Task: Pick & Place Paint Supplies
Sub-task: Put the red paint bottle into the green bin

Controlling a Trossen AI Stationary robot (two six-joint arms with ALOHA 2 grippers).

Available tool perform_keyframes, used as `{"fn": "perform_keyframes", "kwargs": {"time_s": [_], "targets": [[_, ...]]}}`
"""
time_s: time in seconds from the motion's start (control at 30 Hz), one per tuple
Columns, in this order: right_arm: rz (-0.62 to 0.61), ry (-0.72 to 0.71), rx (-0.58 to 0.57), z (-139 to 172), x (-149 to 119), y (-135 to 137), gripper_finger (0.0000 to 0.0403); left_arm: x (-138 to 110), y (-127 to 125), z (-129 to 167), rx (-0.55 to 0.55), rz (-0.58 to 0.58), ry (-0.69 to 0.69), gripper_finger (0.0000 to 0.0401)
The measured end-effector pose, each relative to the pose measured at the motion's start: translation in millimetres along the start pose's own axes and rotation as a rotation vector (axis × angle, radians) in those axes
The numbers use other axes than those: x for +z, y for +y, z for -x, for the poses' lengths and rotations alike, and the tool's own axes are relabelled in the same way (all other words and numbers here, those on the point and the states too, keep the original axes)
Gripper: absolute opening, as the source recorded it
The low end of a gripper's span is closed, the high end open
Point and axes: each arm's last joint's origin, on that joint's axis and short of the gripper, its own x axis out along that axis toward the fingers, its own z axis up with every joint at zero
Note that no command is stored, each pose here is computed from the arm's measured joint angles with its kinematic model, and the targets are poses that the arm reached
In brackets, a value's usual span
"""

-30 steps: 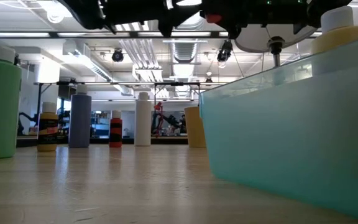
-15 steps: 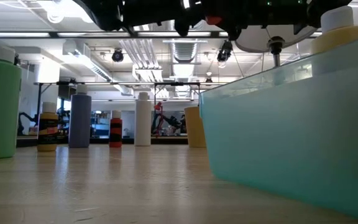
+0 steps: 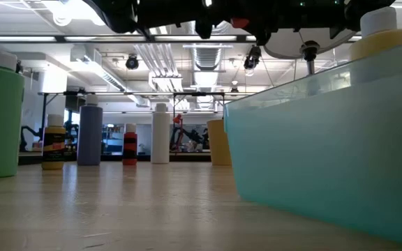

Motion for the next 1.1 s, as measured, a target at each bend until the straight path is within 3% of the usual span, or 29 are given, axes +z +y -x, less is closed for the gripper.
{"fn": "perform_keyframes", "kwargs": {"time_s": [0.27, 0.67, 1.1], "targets": [[-0.005, 0.001, 0.001, 0.0, -0.1, 0.1, 0.0139, -2.0, 0.1, 0.2, 0.002, 0.006, 0.018, 0.0139], [-0.004, 0.004, 0.0, 0.0, -0.4, 0.1, 0.0131, -1.8, 0.1, 0.2, 0.002, 0.008, 0.019, 0.0145], [-0.067, 0.101, -0.011, 0.1, -7.4, -0.2, 0.0248, 5.5, 0.8, 4.6, 0.003, 0.035, 0.091, 0.0144]]}}
